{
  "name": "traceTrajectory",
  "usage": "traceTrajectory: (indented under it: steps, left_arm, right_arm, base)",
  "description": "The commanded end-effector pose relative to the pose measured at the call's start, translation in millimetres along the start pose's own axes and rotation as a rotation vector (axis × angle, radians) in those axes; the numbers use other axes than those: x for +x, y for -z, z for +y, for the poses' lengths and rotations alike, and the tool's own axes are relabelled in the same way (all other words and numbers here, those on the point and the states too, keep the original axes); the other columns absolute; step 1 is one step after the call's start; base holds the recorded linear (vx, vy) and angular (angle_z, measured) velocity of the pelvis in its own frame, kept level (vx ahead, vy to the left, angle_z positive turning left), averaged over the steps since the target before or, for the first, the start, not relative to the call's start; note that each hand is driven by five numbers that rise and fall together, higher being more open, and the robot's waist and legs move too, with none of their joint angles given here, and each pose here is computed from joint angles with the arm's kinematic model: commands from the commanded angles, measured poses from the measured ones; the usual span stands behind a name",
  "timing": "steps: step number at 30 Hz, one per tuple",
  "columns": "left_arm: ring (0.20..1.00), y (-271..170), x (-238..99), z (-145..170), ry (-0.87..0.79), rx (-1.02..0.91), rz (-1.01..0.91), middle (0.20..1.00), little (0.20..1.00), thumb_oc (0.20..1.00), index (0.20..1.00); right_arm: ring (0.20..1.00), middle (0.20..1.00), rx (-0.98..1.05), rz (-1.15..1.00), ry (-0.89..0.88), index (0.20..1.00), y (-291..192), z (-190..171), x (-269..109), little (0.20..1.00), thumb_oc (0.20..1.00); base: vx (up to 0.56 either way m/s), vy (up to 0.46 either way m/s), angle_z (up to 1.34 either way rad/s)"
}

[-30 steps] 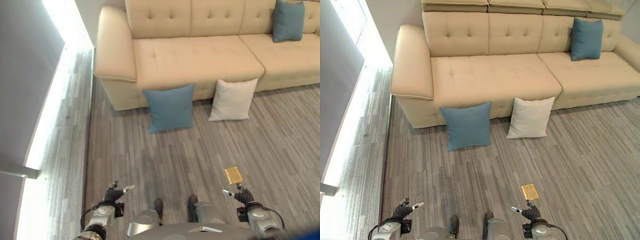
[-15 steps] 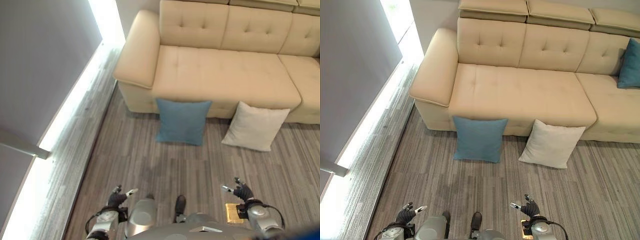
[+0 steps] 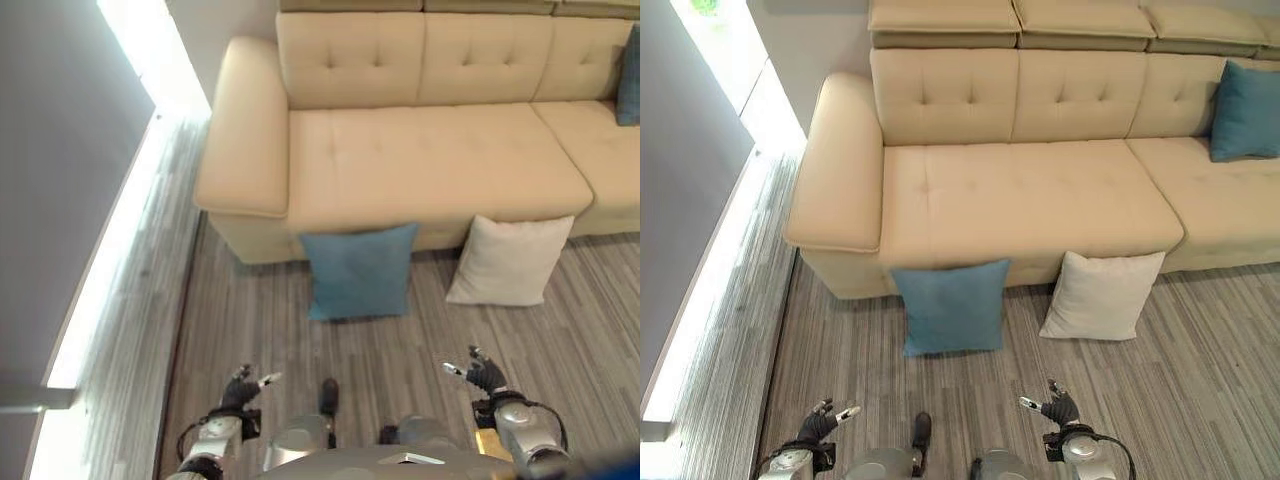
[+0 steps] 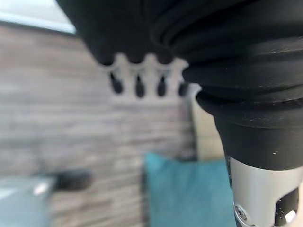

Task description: Pick up all the scattered cushions and arrange them neatly on the sofa.

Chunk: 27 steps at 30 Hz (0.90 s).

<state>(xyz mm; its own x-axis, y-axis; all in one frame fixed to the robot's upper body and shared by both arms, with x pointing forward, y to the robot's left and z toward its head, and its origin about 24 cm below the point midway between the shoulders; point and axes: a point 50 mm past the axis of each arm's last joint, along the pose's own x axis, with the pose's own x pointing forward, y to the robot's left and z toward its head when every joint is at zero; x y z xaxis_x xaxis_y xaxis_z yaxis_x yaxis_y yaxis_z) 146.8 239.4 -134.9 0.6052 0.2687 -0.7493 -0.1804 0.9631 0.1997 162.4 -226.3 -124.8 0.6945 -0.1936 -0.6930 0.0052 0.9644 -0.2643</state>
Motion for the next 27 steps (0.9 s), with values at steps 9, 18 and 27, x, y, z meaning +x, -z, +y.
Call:
traceTrajectory:
  steps: [9, 18, 27]
  left_arm:
    - [1.000, 4, -1, 2, -0.011, -0.007, 0.000, 1.000, 1.000, 1.000, 1.000]
    - [1.000, -6, 1, -5, 0.003, -0.029, -0.029, 1.000, 1.000, 1.000, 1.000]
    - [1.000, -54, 6, -5, -0.027, -0.059, -0.201, 1.000, 1.000, 1.000, 1.000]
  right_arm:
    - [1.000, 1.000, -0.040, -0.079, 0.019, 1.000, -18, -13, 4, 1.000, 1.000]
    - [1.000, 1.000, -0.018, -0.075, 0.046, 1.000, -16, -23, 3, 1.000, 1.000]
    - [1.000, 1.000, 0.018, -0.150, 0.095, 1.000, -43, -30, 10, 1.000, 1.000]
  base:
    - [0.19, -0.083, 0.14]
    - [0.05, -0.113, 0.43]
    - [0.00, 0.088, -0.10]
